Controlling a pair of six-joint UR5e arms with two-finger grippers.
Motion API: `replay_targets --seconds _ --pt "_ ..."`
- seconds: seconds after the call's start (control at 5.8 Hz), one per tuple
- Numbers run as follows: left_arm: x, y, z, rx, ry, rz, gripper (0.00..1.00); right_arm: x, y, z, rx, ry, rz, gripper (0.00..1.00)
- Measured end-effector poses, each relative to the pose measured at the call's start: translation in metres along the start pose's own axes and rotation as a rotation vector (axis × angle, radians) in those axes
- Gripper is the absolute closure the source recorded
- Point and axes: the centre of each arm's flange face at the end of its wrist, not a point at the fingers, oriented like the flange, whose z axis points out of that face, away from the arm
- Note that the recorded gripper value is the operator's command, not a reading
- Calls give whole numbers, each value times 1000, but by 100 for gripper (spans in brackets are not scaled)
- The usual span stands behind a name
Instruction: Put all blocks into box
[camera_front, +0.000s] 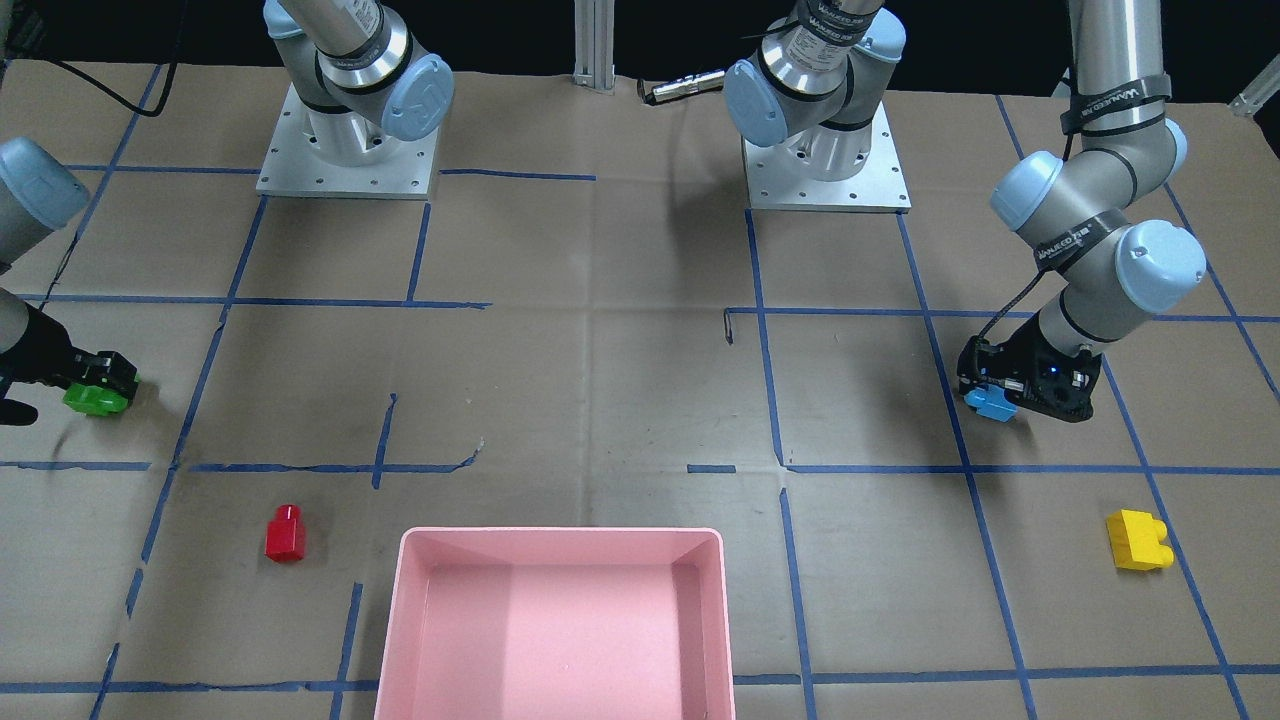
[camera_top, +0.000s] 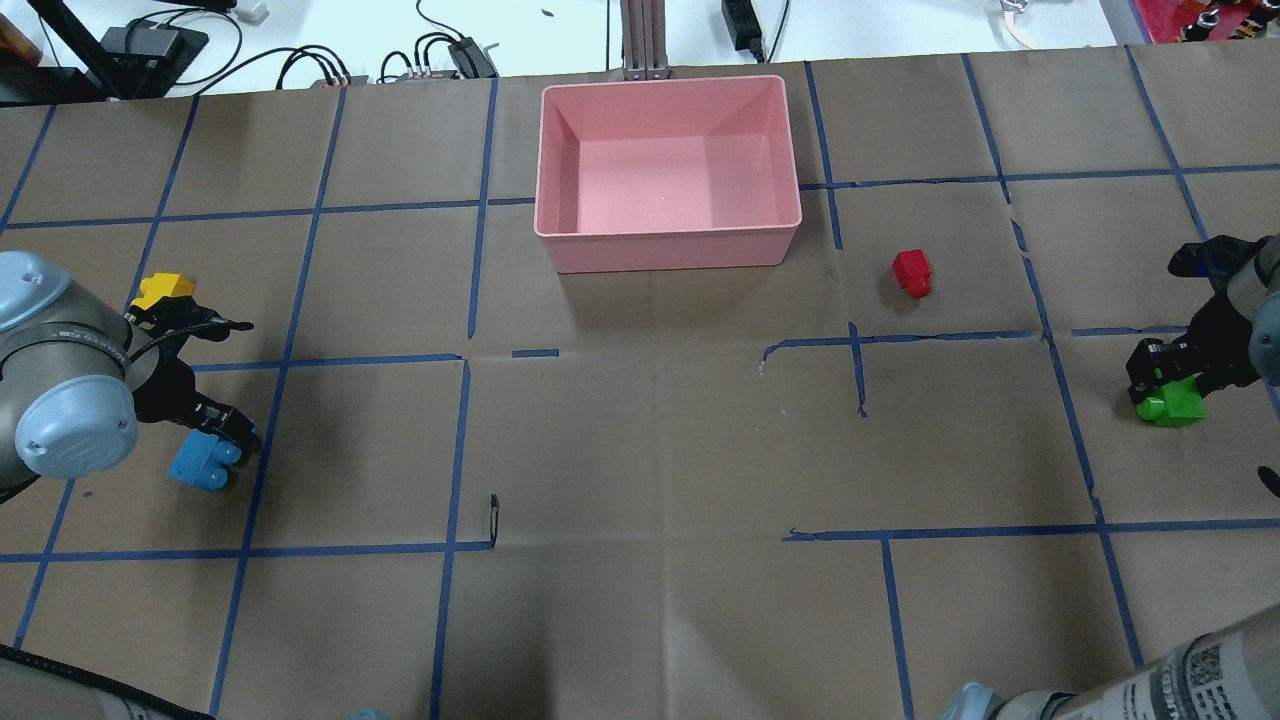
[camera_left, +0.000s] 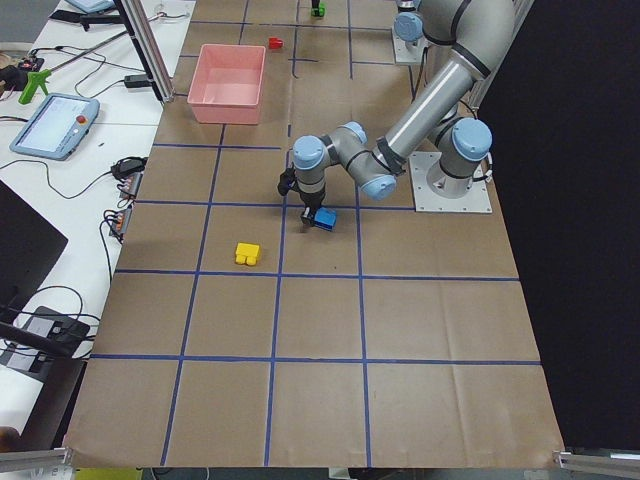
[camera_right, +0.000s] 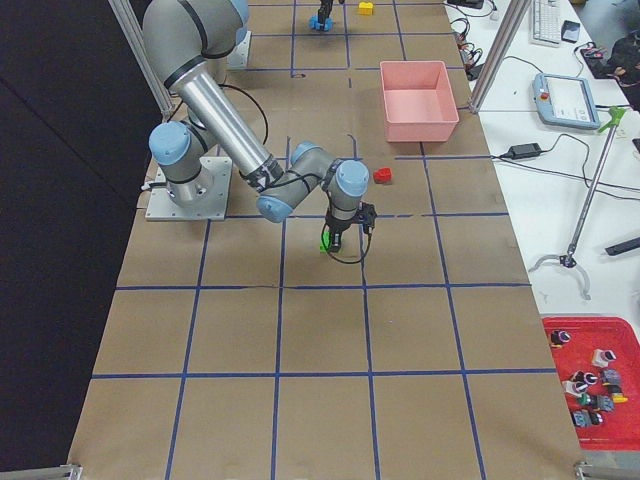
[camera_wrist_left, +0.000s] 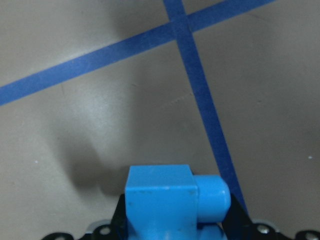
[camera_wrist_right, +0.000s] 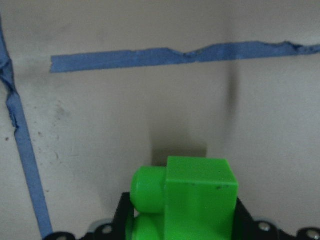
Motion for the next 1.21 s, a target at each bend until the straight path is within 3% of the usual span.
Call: replay_targets --seconds 0.34,0.52,0.69,0.86,1.03,1.21 --pt "-24 -38 -70 49 -45 -66 81 7 -28 -74 36 29 -25 94" --pt "-26 -74 -118 66 -47 -101 81 -16 -56 -122 115 49 -85 94" --pt "-14 -115 -162 83 -30 -155 81 -70 -87 -169 225 38 -183 94" --pt "-3 -155 -187 99 -5 -220 81 -137 -109 -200 333 -24 -282 94" --pt "10 -194 -200 117 1 -268 81 -206 -126 -213 432 -132 -332 94" --pt "31 -232 -207 137 0 -308 81 -268 -139 -211 507 -235 -322 94"
